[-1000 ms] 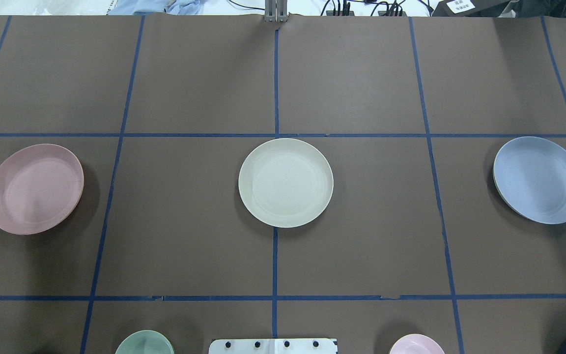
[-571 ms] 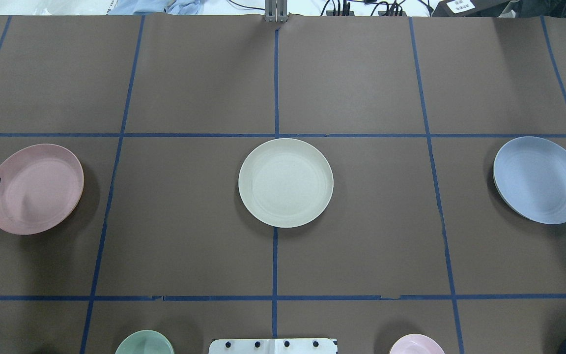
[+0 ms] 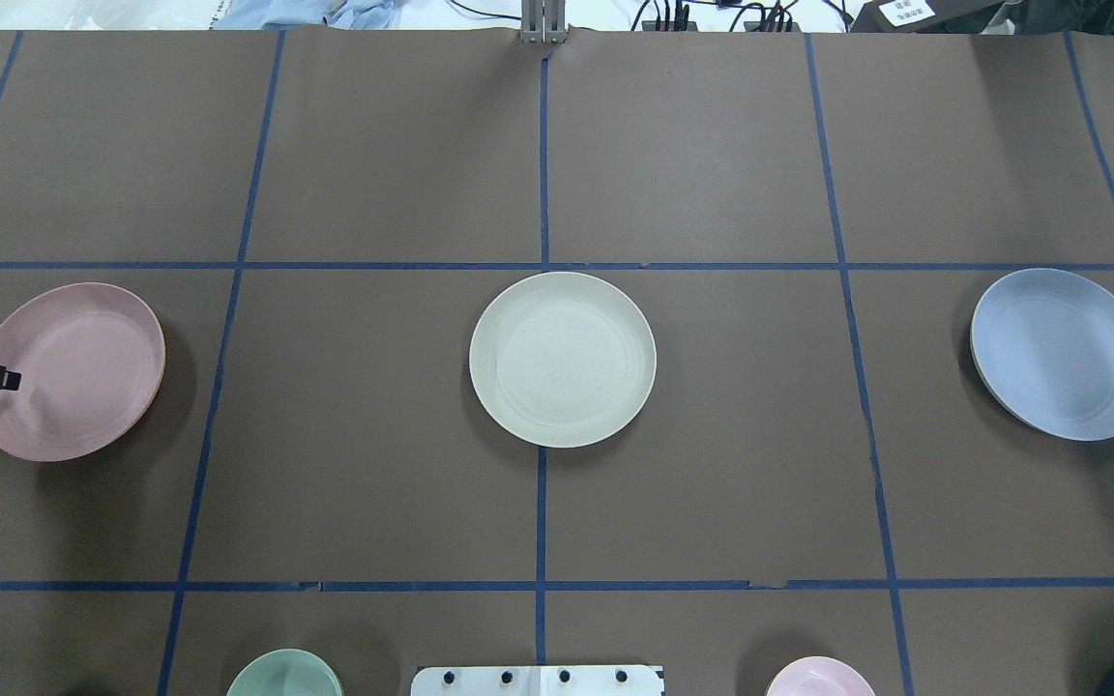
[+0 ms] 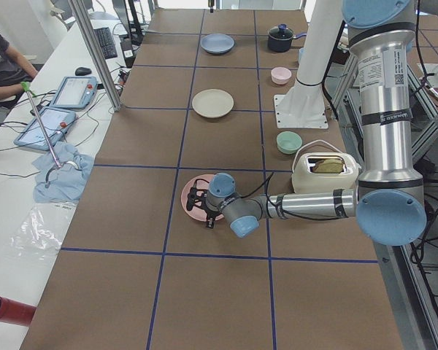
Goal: Stack three plates with pink and blue
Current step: 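Reach the left gripper to the pink plate rim and grasp it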
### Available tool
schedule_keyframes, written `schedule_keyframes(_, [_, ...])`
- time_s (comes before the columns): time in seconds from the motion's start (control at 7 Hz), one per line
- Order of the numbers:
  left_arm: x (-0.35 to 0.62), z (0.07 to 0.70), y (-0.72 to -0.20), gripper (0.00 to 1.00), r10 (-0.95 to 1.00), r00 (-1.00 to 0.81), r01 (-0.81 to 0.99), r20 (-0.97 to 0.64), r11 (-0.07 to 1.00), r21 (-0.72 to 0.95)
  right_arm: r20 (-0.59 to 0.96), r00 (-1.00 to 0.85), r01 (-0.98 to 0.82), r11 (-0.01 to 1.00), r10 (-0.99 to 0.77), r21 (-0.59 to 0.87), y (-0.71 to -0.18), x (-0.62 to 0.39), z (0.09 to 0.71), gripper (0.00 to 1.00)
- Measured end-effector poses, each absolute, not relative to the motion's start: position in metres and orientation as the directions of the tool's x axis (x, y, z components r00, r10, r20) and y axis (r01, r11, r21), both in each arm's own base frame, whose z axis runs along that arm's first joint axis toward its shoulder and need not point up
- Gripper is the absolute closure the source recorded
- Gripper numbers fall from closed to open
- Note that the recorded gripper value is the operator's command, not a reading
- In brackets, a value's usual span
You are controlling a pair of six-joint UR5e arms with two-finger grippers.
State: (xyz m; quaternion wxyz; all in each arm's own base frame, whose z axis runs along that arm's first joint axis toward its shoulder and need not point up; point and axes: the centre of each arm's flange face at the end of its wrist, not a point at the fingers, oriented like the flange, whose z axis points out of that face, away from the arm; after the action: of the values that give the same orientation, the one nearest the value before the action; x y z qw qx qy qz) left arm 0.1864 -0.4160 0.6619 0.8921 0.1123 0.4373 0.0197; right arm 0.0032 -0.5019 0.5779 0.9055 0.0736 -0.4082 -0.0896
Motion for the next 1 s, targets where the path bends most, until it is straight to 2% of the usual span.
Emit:
schedule_keyframes(0.43, [0.175, 0.667, -0.399, 1.00, 0.132, 0.599, 0.039, -0.790, 0.980, 0.194, 0.726, 0.650, 0.102, 0.973, -0.223, 0.207, -0.502, 0.003, 0.577, 0.00])
schedule_keyframes(1.0, [0.097, 0.630, -0.395, 1.00, 0.069, 0.452, 0.090, -0.889, 0.988, 0.122, 0.725, 0.653, 0.129, 0.975, -0.219, 0.179, -0.508, -0.009, 0.601, 0.00])
